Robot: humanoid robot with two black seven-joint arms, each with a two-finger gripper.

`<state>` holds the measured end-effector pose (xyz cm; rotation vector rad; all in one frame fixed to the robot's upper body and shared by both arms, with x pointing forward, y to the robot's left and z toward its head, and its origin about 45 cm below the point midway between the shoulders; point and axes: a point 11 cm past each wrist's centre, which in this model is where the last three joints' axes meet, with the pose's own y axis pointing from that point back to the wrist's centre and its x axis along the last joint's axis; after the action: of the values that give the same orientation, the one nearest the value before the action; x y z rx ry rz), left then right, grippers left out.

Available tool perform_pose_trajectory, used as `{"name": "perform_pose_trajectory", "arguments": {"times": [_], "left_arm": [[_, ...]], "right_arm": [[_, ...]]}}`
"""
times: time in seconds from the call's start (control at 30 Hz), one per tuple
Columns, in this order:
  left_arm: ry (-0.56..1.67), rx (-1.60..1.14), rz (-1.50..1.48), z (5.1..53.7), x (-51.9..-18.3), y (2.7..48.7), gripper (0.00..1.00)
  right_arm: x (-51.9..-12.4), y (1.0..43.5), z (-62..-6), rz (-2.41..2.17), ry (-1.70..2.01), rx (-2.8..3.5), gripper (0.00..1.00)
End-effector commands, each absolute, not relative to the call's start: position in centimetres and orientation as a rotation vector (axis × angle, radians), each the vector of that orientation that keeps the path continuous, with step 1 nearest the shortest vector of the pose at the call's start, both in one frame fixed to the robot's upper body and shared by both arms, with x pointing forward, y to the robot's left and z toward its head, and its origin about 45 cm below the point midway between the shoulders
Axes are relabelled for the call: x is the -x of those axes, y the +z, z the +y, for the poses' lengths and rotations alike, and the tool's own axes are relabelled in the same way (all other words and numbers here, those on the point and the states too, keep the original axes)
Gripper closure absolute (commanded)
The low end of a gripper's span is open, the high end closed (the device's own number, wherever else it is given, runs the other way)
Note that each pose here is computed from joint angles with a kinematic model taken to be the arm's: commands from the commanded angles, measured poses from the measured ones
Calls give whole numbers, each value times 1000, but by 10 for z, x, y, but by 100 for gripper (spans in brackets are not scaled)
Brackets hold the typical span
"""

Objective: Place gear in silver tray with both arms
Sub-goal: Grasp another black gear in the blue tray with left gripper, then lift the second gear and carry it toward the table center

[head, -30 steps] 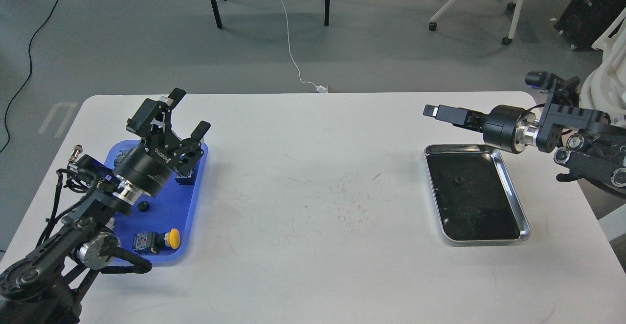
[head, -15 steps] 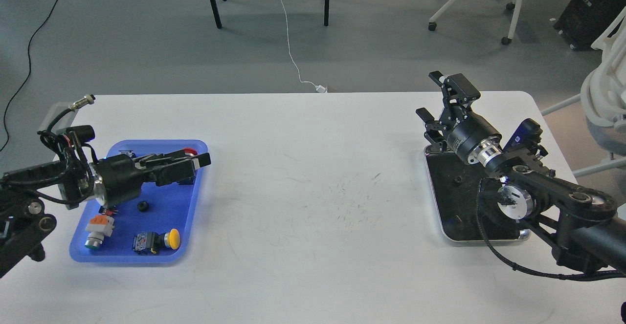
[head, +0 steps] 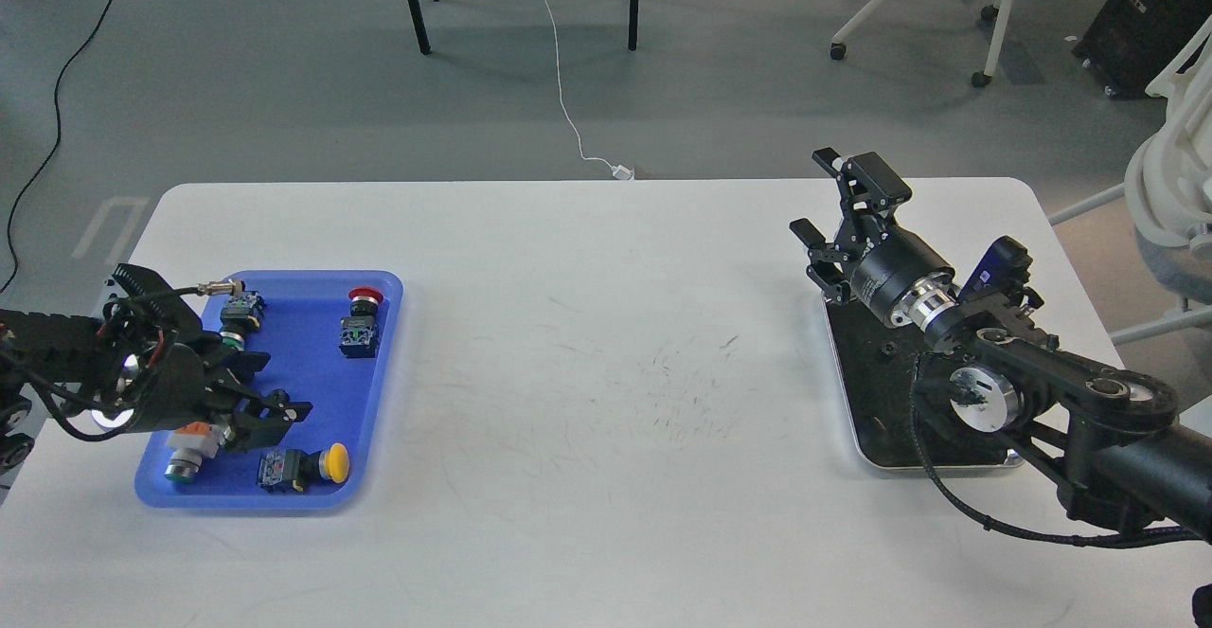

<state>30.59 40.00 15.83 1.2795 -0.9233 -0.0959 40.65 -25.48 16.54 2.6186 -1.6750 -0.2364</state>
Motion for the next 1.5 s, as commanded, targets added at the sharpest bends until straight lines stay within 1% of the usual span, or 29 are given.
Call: {"name": "perform_pose_trajectory", "arguments": {"times": [0.0, 0.03, 0.07, 0.1, 0.13, 0.33, 0.57, 0.67, 0.73, 0.8, 0.87, 0.9, 0.93, 1.0, 1.03, 1.13, 1.34, 1.37, 1.47], "left_arm": [[-93, -1290, -918, 402, -307, 156, 38], [-91, -1295, -914, 404, -308, 155, 38], [-89, -1299, -911, 406, -308, 155, 40], [-87, -1306, -905, 408, -308, 154, 44], [-84, -1310, -902, 410, -309, 154, 46], [-71, -1344, -863, 422, -308, 142, 45], [-75, -1346, -857, 423, -307, 141, 47], [-77, -1341, -855, 421, -306, 139, 57], [-81, -1326, -859, 414, -307, 136, 59], [-83, -1321, -856, 412, -307, 134, 65], [-82, -1319, -856, 411, -307, 133, 66], [-83, -1319, -856, 411, -307, 133, 69], [-83, -1320, -854, 411, -307, 133, 72], [-82, -1323, -853, 412, -307, 133, 82], [-81, -1326, -854, 414, -307, 134, 84], [-81, -1327, -853, 414, -307, 134, 88], [-70, -1321, -879, 410, -315, 143, 90], [-65, -1315, -897, 407, -319, 148, 90], [-58, -1250, -1012, 375, -342, 183, 90]], "right_arm": [[-408, 167, -254, -1672, -232, -2624, 3], [-408, 168, -254, -1672, -231, -2625, 3], [-408, 168, -254, -1672, -231, -2625, 3], [-408, 168, -254, -1672, -231, -2625, 3], [-408, 168, -254, -1672, -231, -2625, 3], [-408, 169, -253, -1668, -229, -2629, 3], [-409, 169, -253, -1669, -228, -2630, 3], [-409, 169, -254, -1670, -227, -2629, 3], [-409, 170, -255, -1672, -224, -2626, 3], [-409, 169, -256, -1673, -225, -2624, 3], [-409, 170, -258, -1677, -220, -2622, 3], [-409, 170, -258, -1677, -220, -2622, 3], [-409, 171, -258, -1678, -219, -2621, 3], [-409, 171, -259, -1679, -217, -2619, 3], [-409, 171, -259, -1679, -217, -2619, 3], [-410, 171, -259, -1681, -217, -2620, 3], [-411, 174, -258, -1680, -212, -2627, 3], [-411, 175, -257, -1678, -214, -2633, 3], [-412, 179, -255, -1677, -209, -2645, 3]]}}
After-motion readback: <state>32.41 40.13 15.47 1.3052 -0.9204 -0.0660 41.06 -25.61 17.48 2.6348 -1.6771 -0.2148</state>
